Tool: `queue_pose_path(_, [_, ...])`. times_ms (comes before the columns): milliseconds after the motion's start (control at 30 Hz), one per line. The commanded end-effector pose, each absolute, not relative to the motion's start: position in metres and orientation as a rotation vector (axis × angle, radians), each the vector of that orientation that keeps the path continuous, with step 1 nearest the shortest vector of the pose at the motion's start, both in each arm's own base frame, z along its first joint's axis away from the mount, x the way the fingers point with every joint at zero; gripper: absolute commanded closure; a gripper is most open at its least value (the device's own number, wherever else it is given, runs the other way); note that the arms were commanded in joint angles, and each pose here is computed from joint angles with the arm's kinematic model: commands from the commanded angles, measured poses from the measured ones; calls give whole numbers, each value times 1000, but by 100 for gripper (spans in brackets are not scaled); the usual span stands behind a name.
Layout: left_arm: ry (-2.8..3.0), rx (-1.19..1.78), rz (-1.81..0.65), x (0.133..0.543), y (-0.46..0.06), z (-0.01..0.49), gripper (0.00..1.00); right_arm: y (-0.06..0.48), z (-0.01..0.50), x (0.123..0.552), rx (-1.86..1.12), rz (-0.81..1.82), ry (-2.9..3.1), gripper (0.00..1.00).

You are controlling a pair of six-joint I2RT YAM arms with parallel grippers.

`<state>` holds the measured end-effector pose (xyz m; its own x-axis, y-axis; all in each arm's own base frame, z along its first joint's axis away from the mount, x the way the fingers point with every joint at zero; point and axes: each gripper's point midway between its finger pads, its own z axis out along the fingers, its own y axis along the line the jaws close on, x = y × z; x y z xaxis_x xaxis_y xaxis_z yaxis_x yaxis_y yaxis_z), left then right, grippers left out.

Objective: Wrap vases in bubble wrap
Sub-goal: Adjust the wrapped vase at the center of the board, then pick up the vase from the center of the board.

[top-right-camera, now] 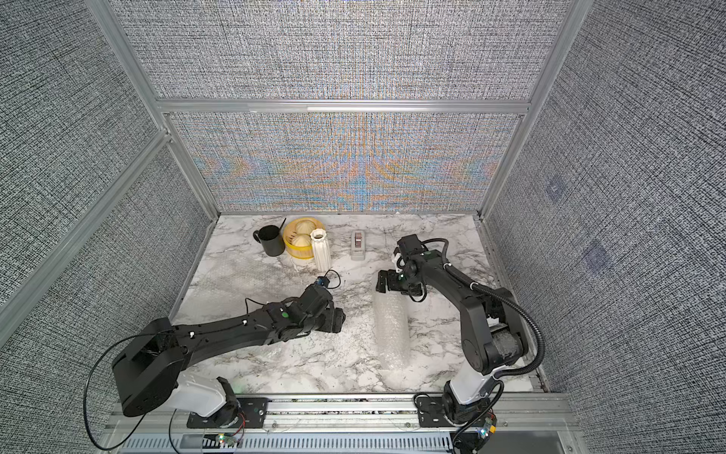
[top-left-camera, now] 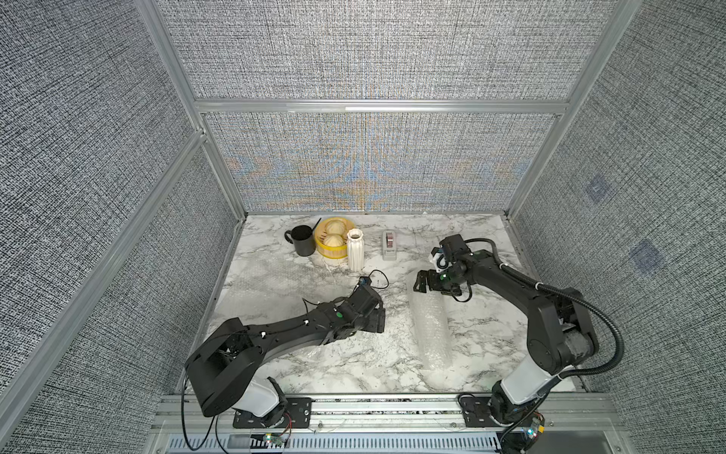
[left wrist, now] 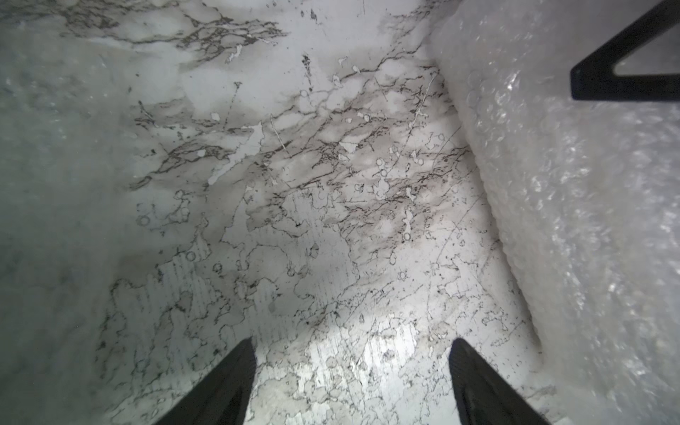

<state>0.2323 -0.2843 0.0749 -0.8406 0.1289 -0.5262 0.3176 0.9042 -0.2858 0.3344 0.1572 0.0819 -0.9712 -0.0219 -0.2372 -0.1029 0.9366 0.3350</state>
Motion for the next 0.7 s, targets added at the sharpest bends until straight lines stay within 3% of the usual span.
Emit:
queue_pose_path(0, [2532,307,-495,238,-285,80,17,155,85,327,-83,509,2891,1])
queue_pose_path(433, [2481,266,-522,244,-281,102,18,147,118,317,-92,470,2858,1])
queue_pose_path(667, [2431,146,-475,252,-254,131,18,154,162,318,-170,435,2786,1])
